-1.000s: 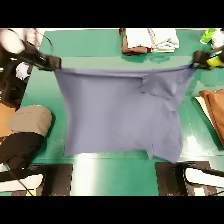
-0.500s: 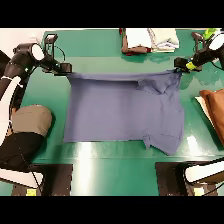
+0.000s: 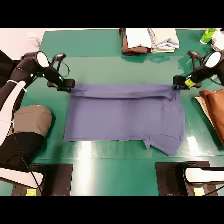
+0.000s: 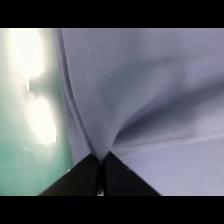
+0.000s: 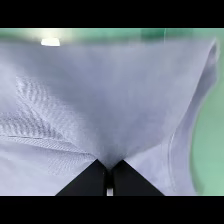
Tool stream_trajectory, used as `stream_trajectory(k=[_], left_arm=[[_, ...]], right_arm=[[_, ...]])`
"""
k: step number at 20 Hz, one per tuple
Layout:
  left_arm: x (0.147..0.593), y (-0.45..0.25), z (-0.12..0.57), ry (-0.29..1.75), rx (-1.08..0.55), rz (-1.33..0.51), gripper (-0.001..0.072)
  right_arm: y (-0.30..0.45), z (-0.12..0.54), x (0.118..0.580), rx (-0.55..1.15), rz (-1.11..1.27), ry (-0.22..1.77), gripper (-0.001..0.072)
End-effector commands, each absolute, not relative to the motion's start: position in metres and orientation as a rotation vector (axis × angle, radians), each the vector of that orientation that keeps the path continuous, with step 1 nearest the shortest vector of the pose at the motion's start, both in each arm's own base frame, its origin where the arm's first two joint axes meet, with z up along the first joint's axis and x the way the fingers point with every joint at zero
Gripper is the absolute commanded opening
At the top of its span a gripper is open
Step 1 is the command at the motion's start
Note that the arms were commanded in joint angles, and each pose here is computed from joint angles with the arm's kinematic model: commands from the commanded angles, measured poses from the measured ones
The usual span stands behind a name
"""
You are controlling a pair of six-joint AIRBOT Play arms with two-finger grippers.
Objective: Fold the shirts.
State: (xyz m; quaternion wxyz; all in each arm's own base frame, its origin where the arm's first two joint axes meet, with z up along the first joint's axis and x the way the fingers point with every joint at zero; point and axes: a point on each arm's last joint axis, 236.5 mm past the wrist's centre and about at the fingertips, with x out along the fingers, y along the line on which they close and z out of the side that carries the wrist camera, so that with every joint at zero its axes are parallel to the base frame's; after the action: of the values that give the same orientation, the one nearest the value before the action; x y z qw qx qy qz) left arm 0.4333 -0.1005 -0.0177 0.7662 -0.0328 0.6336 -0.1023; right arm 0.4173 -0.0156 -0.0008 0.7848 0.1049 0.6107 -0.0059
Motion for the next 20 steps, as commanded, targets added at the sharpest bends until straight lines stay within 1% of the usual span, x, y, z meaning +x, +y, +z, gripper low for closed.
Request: stream_trajectory(k=[1, 4, 5, 6, 7, 8, 10, 13, 16, 20], left_arm=[[0.415, -0.105, -0.043, 1.437, -0.106, -0.231, 0.0030], [0.411, -0.105, -0.045, 1.453, -0.105, -0.232, 0.0030], [0.409, -0.105, -0.044, 1.457, -0.104, -0.233, 0.0031], [0.408, -0.105, -0.043, 1.462, -0.103, -0.234, 0.0116], [0.407, -0.104, -0.041, 1.467, -0.102, -0.234, 0.0391], [0.405, -0.103, -0.037, 1.466, -0.100, -0.231, 0.0502], [0.401, -0.097, -0.021, 1.448, -0.074, -0.220, 0.0498], [0.375, -0.083, 0.010, 1.441, -0.038, -0.187, 0.0499], [0.324, -0.077, 0.009, 1.460, -0.063, -0.160, 0.0499], [0.242, -0.069, -0.031, 1.563, -0.126, -0.101, 0.0498]], right_arm=[[-0.013, -0.026, 0.391, 0.239, -0.021, 1.351, 0.0022], [-0.010, -0.040, 0.377, 0.246, -0.022, 1.394, 0.0027], [-0.010, -0.040, 0.376, 0.247, -0.022, 1.398, 0.0105], [-0.009, -0.039, 0.377, 0.251, -0.019, 1.392, 0.0285], [-0.007, -0.033, 0.380, 0.262, -0.011, 1.386, 0.0353], [-0.006, -0.024, 0.384, 0.267, -0.004, 1.377, 0.0353], [-0.006, -0.002, 0.387, 0.254, 0.007, 1.378, 0.0353], [-0.006, 0.033, 0.382, 0.236, 0.018, 1.349, 0.0353], [-0.004, 0.054, 0.370, 0.231, 0.017, 1.266, 0.0353], [0.000, 0.055, 0.345, 0.238, 0.018, 1.237, 0.0353]])
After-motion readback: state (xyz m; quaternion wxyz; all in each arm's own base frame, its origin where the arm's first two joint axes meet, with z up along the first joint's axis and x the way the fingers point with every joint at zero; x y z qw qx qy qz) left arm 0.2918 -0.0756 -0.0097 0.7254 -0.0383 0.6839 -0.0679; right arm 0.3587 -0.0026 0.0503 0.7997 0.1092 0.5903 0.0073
